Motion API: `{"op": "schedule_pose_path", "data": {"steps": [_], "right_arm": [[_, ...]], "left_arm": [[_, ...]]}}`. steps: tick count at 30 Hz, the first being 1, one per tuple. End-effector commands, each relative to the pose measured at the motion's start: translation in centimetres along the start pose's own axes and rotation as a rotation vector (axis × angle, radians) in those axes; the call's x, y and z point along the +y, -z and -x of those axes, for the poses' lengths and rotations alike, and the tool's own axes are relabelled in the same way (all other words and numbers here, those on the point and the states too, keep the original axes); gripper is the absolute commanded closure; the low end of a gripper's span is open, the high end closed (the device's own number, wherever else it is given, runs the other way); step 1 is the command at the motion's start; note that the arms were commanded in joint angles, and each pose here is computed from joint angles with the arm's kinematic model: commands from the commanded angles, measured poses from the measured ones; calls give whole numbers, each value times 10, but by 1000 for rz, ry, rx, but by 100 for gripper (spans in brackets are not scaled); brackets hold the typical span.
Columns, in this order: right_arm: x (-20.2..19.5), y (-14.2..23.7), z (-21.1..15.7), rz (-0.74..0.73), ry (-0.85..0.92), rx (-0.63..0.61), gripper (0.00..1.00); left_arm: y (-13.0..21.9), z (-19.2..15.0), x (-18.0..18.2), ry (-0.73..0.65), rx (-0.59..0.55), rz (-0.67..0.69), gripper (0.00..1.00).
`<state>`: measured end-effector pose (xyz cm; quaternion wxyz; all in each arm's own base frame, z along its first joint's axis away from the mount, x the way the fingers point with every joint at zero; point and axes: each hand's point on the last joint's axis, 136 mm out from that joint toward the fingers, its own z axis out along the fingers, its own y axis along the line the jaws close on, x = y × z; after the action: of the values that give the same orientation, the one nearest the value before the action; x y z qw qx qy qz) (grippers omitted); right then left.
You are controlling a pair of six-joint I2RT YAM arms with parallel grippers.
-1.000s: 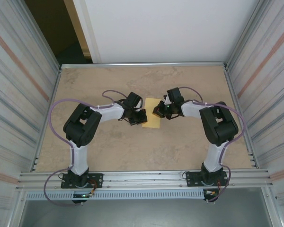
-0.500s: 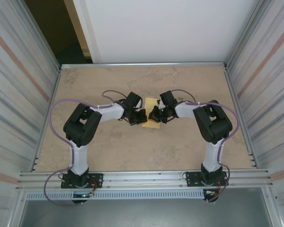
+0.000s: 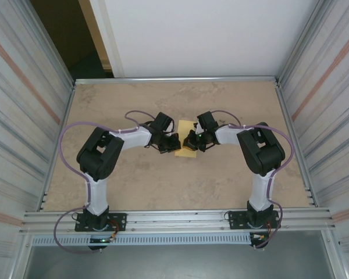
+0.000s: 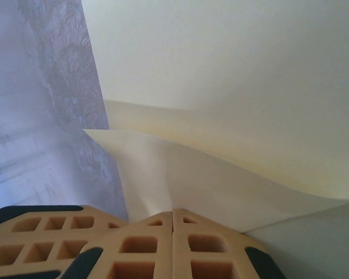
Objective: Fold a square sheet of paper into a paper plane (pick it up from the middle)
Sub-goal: Fold the triangle a second time at the center of the table.
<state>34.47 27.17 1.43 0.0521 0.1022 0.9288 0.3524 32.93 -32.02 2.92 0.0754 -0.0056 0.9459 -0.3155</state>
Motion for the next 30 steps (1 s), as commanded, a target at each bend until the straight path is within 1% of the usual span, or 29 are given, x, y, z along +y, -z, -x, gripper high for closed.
{"op": "schedule_pose_path", "data": {"steps": [1,8,14,17,23,25,28,30], "right_arm": [[-55,-11,-9,-183,-112,14,100],[-64,-14,-13,-210,-131,31,100],[-72,-13,-15,-240,-145,31,100],[-77,-12,-14,-260,-152,31,100],[-85,-10,-16,-292,-155,40,100],[-86,-10,-17,-294,-153,44,100],[-85,-10,-17,-290,-148,45,100],[-82,-11,-17,-284,-140,47,100]], "left_arm": [[6,-5,-11,24,9,-71,100],[-6,-15,2,55,48,-52,100],[-6,-17,24,79,53,0,100],[-1,-18,33,81,56,11,100],[12,-36,52,74,103,48,100],[21,-39,57,83,102,48,100],[38,-34,54,82,68,25,100],[49,-25,42,61,32,-6,100]]}}
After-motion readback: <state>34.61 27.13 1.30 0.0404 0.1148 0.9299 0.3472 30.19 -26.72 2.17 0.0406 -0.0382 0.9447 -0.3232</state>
